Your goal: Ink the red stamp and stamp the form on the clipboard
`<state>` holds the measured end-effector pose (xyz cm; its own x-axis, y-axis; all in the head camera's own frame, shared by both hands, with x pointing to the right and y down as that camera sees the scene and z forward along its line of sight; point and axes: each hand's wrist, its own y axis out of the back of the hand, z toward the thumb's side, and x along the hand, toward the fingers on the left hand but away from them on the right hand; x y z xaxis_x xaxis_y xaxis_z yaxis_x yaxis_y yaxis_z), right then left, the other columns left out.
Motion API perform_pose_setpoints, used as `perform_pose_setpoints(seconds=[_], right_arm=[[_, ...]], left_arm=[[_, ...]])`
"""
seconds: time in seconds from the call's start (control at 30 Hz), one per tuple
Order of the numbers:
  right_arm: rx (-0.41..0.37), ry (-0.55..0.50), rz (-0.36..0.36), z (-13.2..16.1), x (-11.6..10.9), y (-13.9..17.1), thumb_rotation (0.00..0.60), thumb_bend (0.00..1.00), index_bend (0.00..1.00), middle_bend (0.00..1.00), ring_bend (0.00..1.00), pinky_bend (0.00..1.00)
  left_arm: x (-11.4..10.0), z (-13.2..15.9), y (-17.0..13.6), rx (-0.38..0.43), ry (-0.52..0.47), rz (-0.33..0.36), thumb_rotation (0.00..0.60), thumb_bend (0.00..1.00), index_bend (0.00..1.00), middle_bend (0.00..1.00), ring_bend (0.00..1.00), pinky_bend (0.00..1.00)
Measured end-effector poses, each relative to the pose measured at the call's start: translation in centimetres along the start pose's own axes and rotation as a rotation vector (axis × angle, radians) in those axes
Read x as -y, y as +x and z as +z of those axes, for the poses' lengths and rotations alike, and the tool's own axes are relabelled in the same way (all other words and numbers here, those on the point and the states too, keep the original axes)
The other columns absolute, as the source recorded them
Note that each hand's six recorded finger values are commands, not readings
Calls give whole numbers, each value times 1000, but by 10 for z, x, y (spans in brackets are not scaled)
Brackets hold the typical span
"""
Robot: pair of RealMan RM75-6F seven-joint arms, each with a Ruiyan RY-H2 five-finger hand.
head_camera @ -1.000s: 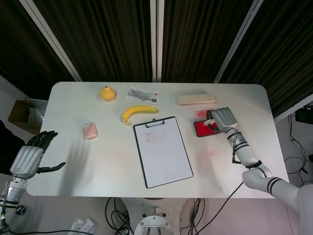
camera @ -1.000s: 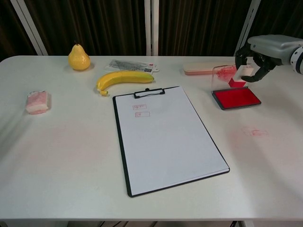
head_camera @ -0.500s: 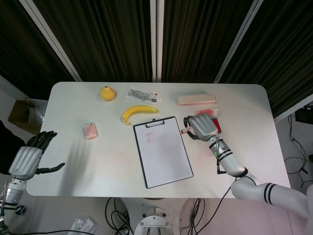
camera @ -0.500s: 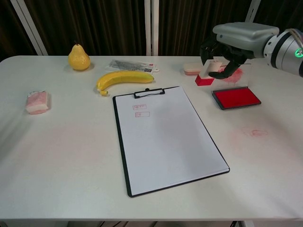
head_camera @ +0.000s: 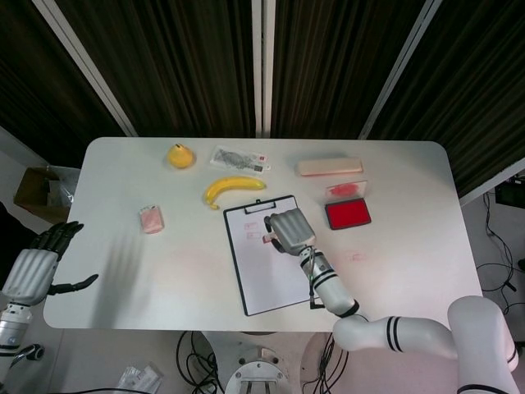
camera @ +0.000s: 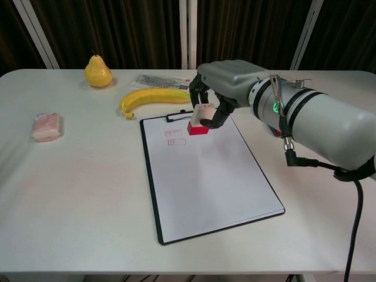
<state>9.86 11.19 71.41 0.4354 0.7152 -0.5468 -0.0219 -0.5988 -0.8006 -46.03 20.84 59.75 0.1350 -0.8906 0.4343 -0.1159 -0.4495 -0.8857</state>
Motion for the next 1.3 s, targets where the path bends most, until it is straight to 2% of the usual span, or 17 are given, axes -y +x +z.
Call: perform_pose_setpoints(seconds=[0.37, 0.87, 1.3], right_arm=[[57, 37, 15, 36, 18, -12, 600, 379, 672, 583, 801, 959], [87, 49, 38, 43, 37, -23, 600, 381, 673, 579, 801, 959], [91, 50, 38, 48, 44, -28, 600, 380, 674, 575, 801, 959]], left_arm=[[0, -10, -5, -15, -10, 5, 247, 105, 109, 92, 94, 185], [-1, -16, -8, -21, -14, 7, 245, 105, 109, 92, 94, 186], [-1, -18, -7, -23, -8, 6, 247, 105, 109, 92, 94, 185]])
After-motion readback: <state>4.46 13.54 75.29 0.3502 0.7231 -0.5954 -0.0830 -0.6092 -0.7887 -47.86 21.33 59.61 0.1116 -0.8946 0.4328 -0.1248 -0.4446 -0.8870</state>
